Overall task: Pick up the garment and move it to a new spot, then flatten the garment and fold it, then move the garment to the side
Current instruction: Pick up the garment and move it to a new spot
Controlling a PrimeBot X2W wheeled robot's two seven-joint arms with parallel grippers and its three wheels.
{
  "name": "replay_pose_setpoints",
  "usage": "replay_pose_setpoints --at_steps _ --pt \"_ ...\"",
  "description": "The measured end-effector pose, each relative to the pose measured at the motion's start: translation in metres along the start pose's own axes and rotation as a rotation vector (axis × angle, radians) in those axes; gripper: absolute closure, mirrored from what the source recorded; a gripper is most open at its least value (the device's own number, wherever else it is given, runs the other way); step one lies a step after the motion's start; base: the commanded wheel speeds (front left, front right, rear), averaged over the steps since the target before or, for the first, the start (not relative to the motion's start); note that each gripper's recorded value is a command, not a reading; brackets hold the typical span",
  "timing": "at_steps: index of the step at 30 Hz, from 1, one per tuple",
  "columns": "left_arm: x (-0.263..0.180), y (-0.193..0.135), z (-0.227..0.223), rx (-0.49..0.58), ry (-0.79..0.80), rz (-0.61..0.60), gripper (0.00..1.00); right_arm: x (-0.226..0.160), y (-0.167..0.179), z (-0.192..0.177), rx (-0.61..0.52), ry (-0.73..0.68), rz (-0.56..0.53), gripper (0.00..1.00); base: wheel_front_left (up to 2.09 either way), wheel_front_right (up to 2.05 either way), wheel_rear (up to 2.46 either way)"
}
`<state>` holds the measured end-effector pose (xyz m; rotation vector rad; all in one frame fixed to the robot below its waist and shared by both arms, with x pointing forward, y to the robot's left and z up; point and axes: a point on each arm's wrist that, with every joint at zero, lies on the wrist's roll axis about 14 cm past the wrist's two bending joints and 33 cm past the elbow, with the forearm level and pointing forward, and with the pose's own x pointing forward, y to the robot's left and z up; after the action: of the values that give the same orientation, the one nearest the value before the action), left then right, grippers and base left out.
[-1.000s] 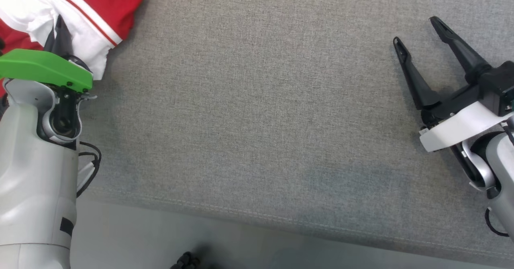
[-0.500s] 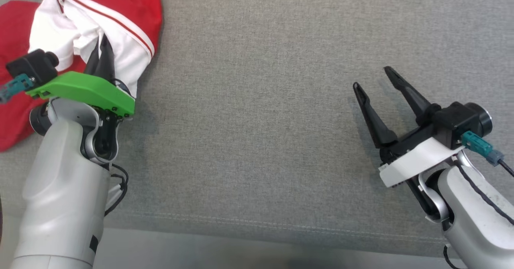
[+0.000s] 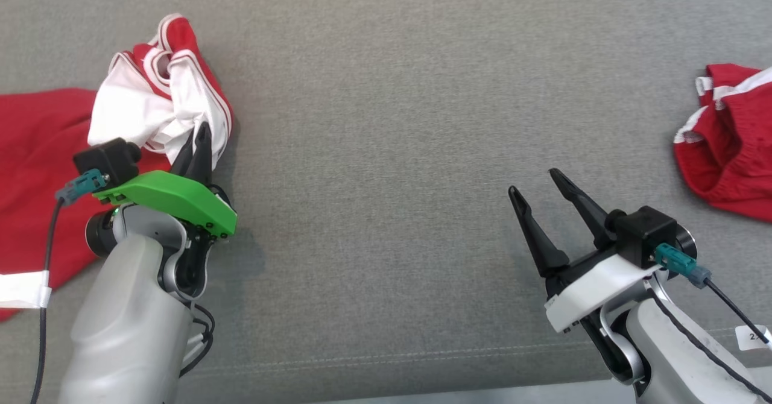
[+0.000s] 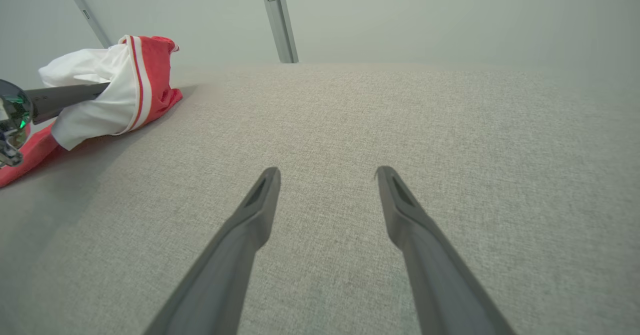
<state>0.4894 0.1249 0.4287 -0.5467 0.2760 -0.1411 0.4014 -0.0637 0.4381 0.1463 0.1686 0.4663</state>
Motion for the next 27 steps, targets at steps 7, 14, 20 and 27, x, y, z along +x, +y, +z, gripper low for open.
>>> replay_pose_setpoints --at_steps 7,14,20,27 --pt "0.002 -0.057 -0.016 0.002 0.036 -0.134 1.0 -0.036 -0.013 0.01 -0.005 -0.023 -0.089 0.0 0.0 0.0 0.0" --pt "0.0 -0.117 -0.04 0.027 0.103 -0.287 1.0 -0.066 -0.033 0.026 -0.027 -0.073 -0.184 0.0 0.0 0.0 0.0" --pt "-0.006 -0.174 -0.062 0.058 0.16 -0.433 1.0 -0.09 -0.048 0.036 -0.035 -0.106 -0.268 0.0 0.0 0.0 0.0" --pt "-0.02 -0.227 -0.087 0.113 0.232 -0.593 1.0 -0.114 -0.062 0.039 -0.033 -0.122 -0.351 0.0 0.0 0.0 0.0"
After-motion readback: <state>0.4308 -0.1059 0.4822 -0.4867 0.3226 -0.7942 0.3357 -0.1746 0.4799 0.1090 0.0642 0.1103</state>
